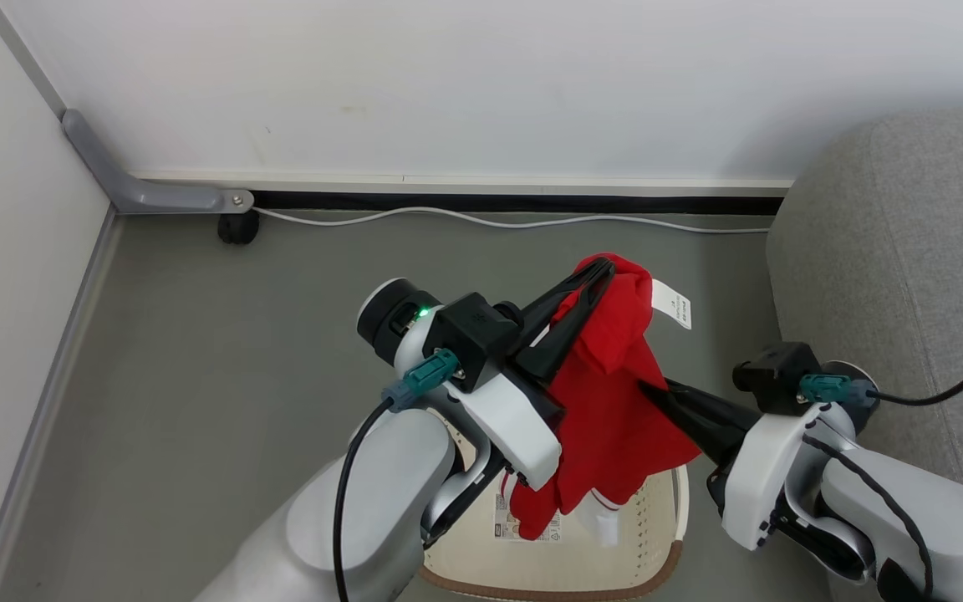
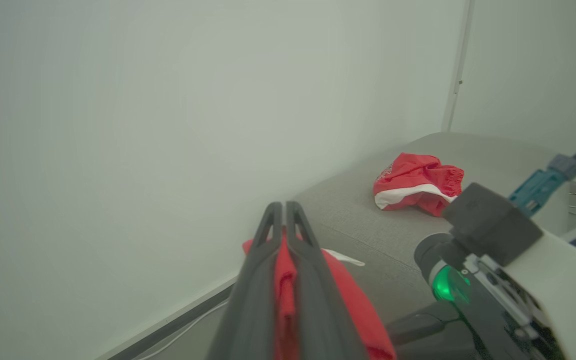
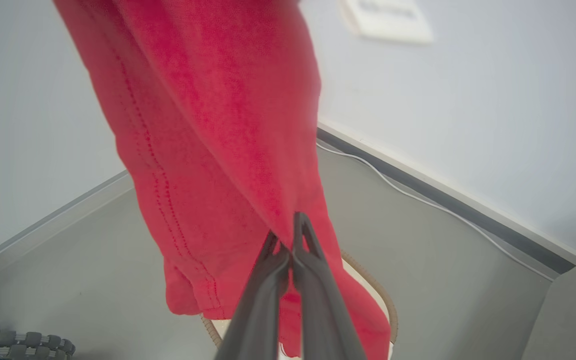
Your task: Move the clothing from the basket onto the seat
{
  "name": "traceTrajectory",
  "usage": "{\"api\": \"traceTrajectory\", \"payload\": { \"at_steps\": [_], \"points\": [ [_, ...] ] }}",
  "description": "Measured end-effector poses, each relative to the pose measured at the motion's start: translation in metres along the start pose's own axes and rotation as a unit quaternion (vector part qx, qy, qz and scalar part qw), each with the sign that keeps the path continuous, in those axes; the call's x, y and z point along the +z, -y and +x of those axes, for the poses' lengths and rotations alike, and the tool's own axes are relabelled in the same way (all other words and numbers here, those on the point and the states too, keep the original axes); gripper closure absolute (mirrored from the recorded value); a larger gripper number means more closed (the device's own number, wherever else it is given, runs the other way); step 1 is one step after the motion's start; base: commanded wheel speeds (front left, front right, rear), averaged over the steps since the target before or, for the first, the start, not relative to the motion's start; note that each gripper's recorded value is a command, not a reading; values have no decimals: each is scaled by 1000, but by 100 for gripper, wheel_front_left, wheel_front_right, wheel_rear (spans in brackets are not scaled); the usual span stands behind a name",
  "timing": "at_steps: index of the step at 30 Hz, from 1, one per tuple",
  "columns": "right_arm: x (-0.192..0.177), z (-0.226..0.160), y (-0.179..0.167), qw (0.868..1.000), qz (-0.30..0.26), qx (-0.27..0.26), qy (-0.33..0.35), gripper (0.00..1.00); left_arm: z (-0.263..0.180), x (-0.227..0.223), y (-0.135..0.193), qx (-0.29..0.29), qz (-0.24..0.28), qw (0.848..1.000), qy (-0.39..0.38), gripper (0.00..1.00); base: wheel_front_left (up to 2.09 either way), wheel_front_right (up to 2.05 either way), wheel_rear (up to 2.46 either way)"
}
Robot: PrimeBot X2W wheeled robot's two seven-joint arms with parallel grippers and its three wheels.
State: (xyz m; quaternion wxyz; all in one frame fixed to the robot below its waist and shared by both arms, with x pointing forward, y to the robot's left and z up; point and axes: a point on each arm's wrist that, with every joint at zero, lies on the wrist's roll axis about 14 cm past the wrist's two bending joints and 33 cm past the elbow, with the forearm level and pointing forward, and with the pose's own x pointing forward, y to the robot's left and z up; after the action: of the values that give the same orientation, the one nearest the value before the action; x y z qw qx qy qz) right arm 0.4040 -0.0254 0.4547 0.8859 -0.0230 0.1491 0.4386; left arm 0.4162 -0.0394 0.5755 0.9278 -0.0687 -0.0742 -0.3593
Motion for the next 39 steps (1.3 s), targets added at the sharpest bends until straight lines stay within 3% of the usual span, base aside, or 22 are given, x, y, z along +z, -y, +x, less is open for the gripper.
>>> {"api": "traceTrajectory", "payload": {
  "at_steps": [1, 2, 9, 25, 29, 39],
  "points": [
    [0, -1, 2, 1000, 2, -4, 0, 100, 0, -2, -1, 1, 0, 1000, -2, 71, 0, 0, 0],
    [1, -1, 4, 1000, 5, -8, 5, 100, 0, -3, -2, 3, -2, 1000, -4, 0, 0, 0, 0],
    [35, -6, 28, 997, 4, -50, 65, 100, 1, -13, -3, -10, -14, 1000, -13, 0, 0, 0, 0],
    [64, -47, 57, 982, -9, -132, 135, 100, -2, -47, 10, -27, -35, 998, -55, 0, 0, 0, 0],
    [72, -61, 65, 976, -12, -155, 150, 100, -2, -51, 17, -34, -41, 997, -59, 0, 0, 0, 0],
    [98, -131, 89, 948, -38, -246, 197, 100, 6, -58, 56, -85, -49, 993, -67, 0, 0, 0, 0]
  ]
}}
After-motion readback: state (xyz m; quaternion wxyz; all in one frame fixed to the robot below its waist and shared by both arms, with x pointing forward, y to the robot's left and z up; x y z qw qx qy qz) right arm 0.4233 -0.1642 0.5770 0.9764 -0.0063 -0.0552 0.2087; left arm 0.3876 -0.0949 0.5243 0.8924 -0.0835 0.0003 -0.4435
